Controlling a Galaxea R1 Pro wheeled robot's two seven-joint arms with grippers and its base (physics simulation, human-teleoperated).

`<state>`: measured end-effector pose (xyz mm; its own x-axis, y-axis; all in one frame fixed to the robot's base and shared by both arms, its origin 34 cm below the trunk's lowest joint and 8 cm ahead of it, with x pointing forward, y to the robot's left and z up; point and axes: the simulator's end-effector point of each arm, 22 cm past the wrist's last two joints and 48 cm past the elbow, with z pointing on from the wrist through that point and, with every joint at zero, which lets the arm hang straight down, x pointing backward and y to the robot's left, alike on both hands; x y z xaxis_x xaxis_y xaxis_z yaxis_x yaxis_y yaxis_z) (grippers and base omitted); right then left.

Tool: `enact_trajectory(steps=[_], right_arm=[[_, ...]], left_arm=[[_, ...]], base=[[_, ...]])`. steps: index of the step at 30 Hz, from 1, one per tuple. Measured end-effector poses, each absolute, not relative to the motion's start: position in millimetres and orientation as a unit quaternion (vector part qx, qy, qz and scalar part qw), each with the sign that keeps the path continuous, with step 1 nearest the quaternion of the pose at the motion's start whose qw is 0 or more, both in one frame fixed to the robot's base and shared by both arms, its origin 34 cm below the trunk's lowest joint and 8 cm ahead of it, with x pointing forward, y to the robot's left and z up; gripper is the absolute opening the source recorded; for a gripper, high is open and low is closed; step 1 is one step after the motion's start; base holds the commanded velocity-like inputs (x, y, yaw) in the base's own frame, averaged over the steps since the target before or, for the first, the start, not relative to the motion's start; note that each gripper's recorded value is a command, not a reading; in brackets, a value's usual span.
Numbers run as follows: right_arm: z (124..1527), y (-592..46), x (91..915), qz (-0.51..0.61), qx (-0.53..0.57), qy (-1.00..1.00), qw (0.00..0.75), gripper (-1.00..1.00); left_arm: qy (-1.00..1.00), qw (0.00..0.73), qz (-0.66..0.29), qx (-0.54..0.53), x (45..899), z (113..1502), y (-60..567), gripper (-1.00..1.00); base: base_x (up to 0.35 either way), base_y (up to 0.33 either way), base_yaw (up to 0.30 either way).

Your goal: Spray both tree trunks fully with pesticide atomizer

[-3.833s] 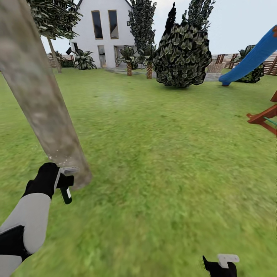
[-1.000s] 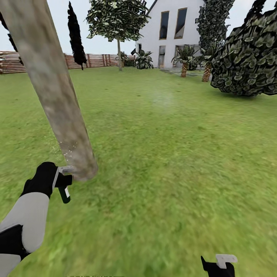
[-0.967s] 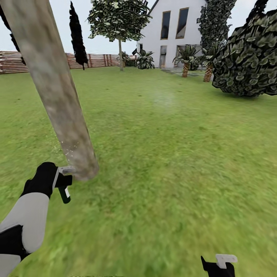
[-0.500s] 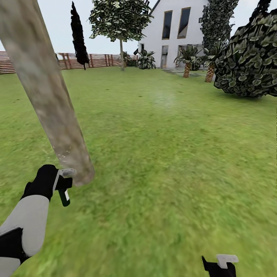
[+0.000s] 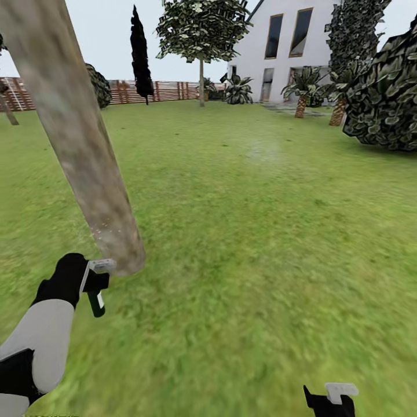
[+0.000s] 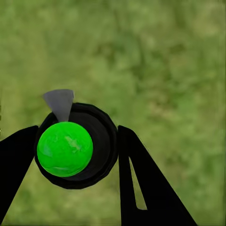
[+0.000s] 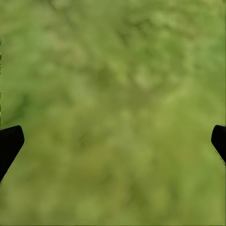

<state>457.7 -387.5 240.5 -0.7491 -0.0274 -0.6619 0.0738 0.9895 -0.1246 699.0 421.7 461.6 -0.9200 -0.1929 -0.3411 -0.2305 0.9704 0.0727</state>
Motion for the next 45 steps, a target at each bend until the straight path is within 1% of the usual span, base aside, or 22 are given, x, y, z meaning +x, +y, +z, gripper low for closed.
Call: enact_trajectory(steps=[7, 16, 24, 33, 40, 45], right_arm=[[240, -387, 458, -0.071, 0.013, 0.933, 0.354, 1.0], [241, -389, 458, -0.073, 0.013, 0.932, 0.355, 1.0], [242, -393, 459, -0.075, 0.013, 0.931, 0.356, 1.0], [242, -392, 459, -0.075, 0.013, 0.931, 0.356, 1.0], [242, -392, 459, -0.075, 0.012, 0.931, 0.356, 1.0], [242, -392, 459, -0.075, 0.012, 0.931, 0.356, 1.0]], left_arm=[[0.979, 0.167, 0.055, -0.107, 699, 461, 420, -1.0], [0.978, 0.168, 0.055, -0.106, 699, 461, 419, -1.0], [0.98, 0.157, 0.058, -0.105, 688, 449, 419, -1.0], [0.981, 0.154, 0.058, -0.106, 685, 446, 419, -1.0], [0.981, 0.154, 0.057, -0.105, 685, 446, 416, -1.0], [0.981, 0.154, 0.057, -0.105, 685, 445, 417, -1.0]], base=[[0.032, -0.019, 0.254], [0.222, -0.165, 0.017], [0.145, -0.24, 0.024], [0.115, -0.263, 0.22], [0.146, -0.262, 0.021], [0.004, -0.27, 0.0]])
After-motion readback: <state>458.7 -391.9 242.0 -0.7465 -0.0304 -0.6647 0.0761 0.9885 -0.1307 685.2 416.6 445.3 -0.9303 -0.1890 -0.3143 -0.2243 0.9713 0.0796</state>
